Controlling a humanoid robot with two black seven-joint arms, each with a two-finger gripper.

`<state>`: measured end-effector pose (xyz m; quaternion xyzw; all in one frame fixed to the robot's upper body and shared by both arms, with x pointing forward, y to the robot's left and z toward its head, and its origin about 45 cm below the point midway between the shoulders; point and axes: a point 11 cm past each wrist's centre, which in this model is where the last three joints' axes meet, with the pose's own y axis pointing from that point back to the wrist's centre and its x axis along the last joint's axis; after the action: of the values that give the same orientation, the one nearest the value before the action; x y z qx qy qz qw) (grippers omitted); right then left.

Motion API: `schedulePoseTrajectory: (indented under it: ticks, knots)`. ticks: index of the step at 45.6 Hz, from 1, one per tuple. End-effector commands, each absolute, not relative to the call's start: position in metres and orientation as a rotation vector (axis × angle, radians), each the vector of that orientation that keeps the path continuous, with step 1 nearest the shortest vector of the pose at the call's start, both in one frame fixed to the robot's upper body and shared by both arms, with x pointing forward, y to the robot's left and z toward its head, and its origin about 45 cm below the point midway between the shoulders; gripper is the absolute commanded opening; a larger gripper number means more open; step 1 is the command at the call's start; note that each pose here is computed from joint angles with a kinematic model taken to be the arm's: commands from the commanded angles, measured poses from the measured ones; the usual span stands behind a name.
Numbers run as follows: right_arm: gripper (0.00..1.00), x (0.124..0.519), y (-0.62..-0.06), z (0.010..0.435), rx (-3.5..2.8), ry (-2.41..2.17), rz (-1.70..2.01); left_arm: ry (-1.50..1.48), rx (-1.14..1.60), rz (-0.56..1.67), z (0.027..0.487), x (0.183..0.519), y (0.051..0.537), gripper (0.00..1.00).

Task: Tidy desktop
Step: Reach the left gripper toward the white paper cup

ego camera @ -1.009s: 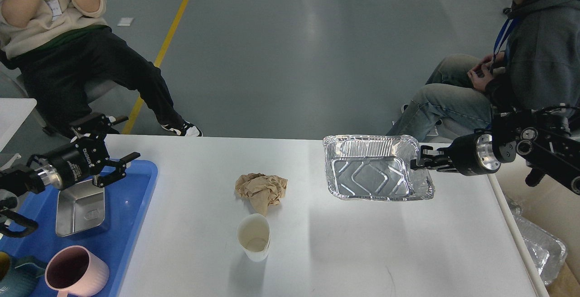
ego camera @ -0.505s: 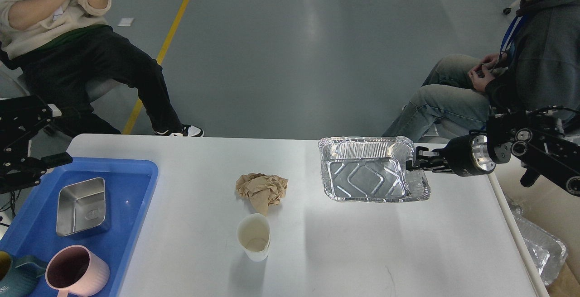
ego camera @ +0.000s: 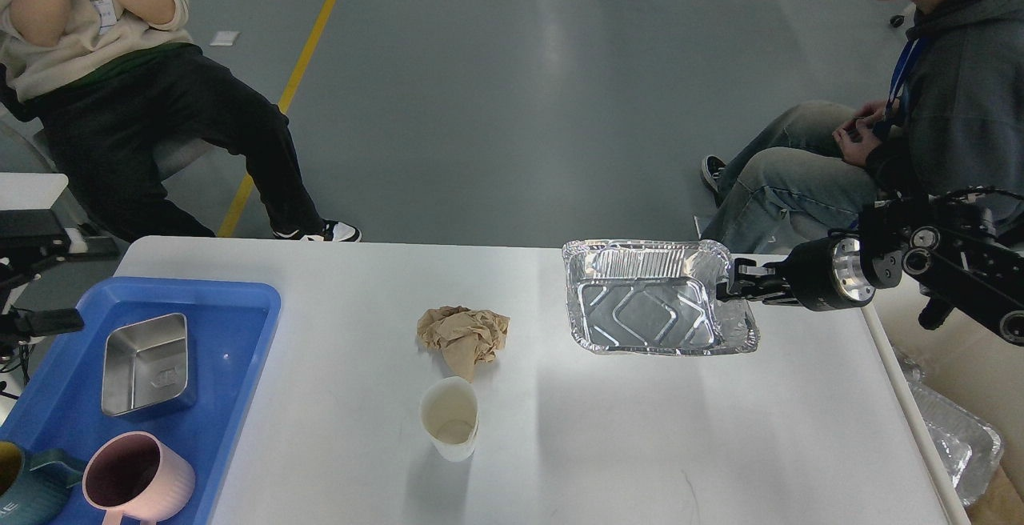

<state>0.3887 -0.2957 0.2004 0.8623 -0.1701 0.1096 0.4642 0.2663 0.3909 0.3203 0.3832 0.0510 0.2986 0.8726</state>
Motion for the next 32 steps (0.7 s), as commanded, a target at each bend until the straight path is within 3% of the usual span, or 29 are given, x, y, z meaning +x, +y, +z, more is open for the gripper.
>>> schedulePoseTrajectory:
  ticks: [1, 13, 20, 32]
  knots:
    - [0.0, 0.39, -0.295, 0.203, 2.12, -0.42, 0.278, 0.003, 0.875, 0.467, 0.291, 0.286, 0.339, 0.95]
    - [0.0, 0.391, -0.294, 0.204, 2.122, -0.42, 0.279, -0.087, 0.998, 0.209, 0.213, 0.29, 0.234, 0.93]
    - [0.0, 0.391, -0.294, 0.204, 2.123, -0.42, 0.279, -0.099, 1.047, 0.143, 0.172, 0.28, 0.201, 0.91]
    - [0.0, 0.39, -0.294, 0.203, 2.126, -0.421, 0.274, -0.142, 1.086, 0.145, 0.141, 0.292, 0.174, 0.88]
